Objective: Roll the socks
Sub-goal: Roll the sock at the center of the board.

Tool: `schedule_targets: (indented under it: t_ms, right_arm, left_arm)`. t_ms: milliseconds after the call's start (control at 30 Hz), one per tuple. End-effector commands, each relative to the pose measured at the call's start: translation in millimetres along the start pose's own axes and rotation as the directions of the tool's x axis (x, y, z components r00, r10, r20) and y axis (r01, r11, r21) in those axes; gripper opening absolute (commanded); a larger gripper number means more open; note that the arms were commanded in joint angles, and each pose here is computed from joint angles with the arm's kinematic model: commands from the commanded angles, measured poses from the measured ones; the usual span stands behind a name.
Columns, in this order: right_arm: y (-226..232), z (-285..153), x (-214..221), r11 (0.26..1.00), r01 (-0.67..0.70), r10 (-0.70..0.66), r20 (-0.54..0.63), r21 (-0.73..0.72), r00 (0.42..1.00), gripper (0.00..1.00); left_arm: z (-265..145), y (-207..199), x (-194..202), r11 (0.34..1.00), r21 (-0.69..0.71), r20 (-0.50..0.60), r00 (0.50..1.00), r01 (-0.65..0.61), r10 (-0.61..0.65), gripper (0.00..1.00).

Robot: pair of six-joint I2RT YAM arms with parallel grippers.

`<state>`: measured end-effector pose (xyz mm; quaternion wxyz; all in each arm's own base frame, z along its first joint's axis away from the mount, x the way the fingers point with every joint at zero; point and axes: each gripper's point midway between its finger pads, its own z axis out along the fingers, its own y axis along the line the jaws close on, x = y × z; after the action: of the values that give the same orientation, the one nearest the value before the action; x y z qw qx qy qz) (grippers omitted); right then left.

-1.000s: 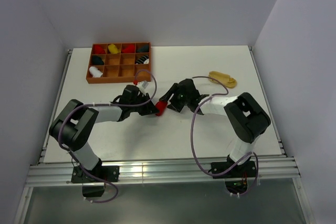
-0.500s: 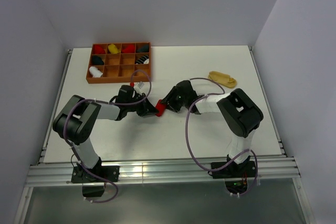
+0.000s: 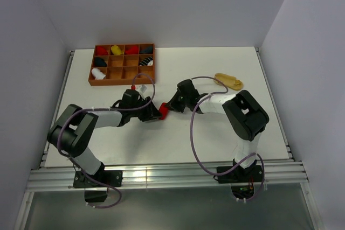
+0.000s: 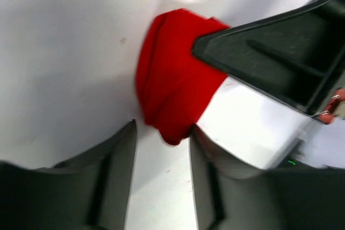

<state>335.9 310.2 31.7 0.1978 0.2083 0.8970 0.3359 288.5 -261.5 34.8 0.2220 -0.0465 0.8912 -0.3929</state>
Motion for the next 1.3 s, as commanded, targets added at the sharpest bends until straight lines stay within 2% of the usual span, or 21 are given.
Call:
schedule_targets:
  t_ms: [0,100,133,267,567,833,1067,1267]
  right_arm:
    - [-22,-2,1,0.99,0.035,-0.036,0.006,0.134,0.999,0.0]
    - [-26,-4,3,0.984,0.047,-0.046,-0.01,0.169,0.999,0.0]
    - [-24,-4,3,0.983,0.052,-0.051,-0.011,0.175,0.999,0.0]
    - [-31,-5,9,0.973,0.069,-0.059,-0.049,0.222,0.997,0.0]
    - [-24,-4,17,0.972,0.081,-0.06,-0.096,0.222,0.994,0.0]
    - [-19,-5,22,0.973,0.084,-0.058,-0.128,0.213,0.99,0.0]
    - [-15,-5,29,0.974,0.084,-0.051,-0.159,0.208,0.986,0.0]
    - [-13,-6,32,0.976,0.085,-0.049,-0.18,0.203,0.982,0.0]
  left_arm:
    - [-18,35,3,0.963,-0.255,0.064,0.993,-0.082,0.102,0.49]
    - [-26,15,-5,0.938,-0.291,0.111,0.967,-0.188,0.228,0.56]
    - [-32,22,-14,0.9,-0.377,0.149,0.945,-0.217,0.29,0.59]
    - [-41,-12,-17,0.819,-0.447,0.206,0.849,-0.36,0.486,0.65]
    - [-25,-58,-19,0.683,-0.506,0.215,0.69,-0.527,0.691,0.68]
    - [5,-58,-13,0.605,-0.538,0.16,0.634,-0.587,0.757,0.67]
    - [17,-40,-9,0.549,-0.584,0.109,0.612,-0.599,0.783,0.66]
    - [29,-19,-1,0.456,-0.629,0.015,0.577,-0.63,0.817,0.64]
